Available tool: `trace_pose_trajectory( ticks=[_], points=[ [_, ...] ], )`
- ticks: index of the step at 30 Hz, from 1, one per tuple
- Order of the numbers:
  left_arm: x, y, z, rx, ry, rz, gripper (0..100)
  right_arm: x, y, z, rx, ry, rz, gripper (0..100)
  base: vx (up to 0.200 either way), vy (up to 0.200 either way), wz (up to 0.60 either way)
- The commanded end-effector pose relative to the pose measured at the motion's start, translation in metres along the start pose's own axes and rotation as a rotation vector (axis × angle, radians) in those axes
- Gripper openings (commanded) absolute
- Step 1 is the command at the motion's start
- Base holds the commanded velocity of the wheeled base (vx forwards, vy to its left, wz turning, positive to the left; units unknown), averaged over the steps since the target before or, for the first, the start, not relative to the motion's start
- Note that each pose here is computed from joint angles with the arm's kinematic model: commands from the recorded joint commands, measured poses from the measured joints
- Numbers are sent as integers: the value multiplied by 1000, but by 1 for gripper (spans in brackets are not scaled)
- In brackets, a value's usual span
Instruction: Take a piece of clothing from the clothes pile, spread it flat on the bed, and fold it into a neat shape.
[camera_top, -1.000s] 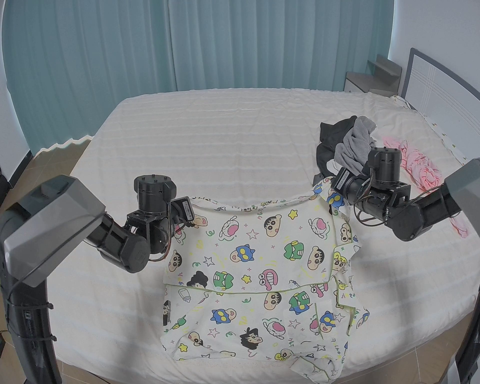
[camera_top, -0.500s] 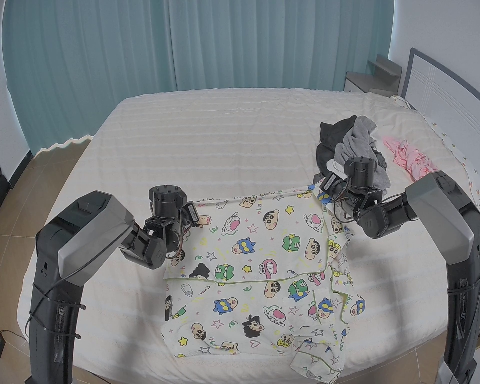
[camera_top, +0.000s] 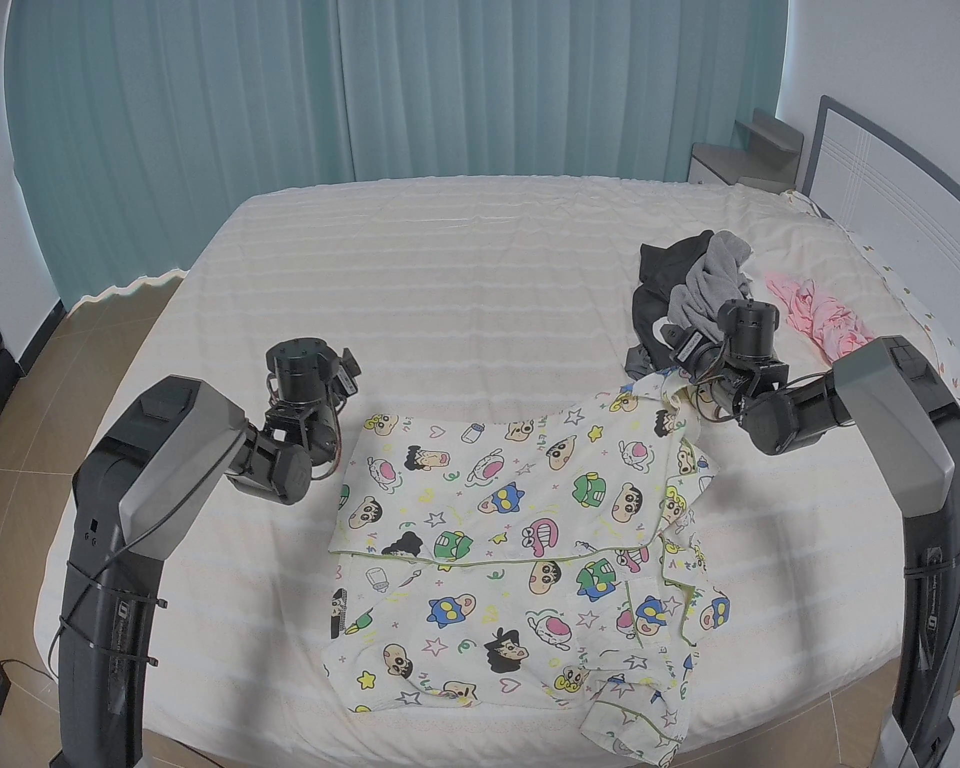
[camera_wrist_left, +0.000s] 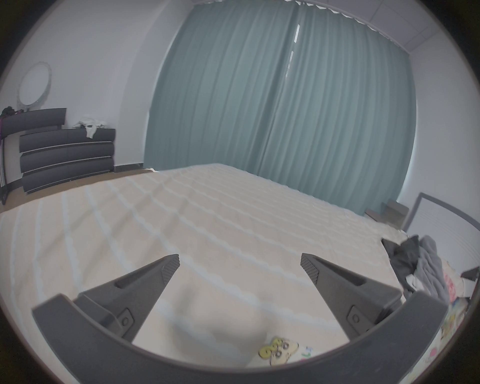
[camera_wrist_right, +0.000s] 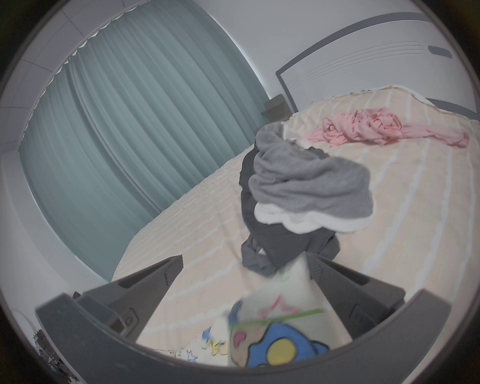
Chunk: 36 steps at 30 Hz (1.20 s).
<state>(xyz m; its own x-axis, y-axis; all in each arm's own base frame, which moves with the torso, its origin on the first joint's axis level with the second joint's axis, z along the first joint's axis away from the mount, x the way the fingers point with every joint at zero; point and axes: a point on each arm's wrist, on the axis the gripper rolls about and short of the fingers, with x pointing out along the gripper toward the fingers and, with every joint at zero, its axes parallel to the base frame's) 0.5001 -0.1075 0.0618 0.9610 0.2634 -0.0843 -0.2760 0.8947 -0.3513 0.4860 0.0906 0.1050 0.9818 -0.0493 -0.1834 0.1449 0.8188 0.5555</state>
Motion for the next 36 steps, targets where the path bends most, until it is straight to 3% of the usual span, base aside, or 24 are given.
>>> trace_pose_trajectory(
  ticks=[1,7,11,15,17,19,22,23,28,36],
  points=[
    [2,10,31,-29,-55,24,100,-10,-7,22,1,24,-11,100,0,0,0],
    [-31,20,48,-25,3,41,100,-13,-16,42,23,0,-37,100,0,0,0],
    [-68,41,64,-51,92,15,100,-29,-23,63,164,-12,-54,100,0,0,0],
    [-111,57,71,-128,209,-53,100,-62,-54,48,143,164,-89,100,0,0,0],
    [-157,71,77,-233,335,-137,100,-100,-80,39,132,336,-21,100,0,0,0],
    [-191,82,82,-309,416,-199,100,-130,-103,30,105,437,69,100,0,0,0],
    [-222,93,90,-393,467,-242,100,-146,-127,20,63,499,178,100,0,0,0],
    [-243,100,96,-473,496,-271,100,-150,-142,6,38,541,234,100,0,0,0],
    [-270,109,106,-631,523,-293,100,-142,-159,-26,41,603,217,100,0,0,0],
    [-288,119,89,-715,613,-236,100,-146,-166,-51,53,709,280,100,0,0,0]
  ],
)
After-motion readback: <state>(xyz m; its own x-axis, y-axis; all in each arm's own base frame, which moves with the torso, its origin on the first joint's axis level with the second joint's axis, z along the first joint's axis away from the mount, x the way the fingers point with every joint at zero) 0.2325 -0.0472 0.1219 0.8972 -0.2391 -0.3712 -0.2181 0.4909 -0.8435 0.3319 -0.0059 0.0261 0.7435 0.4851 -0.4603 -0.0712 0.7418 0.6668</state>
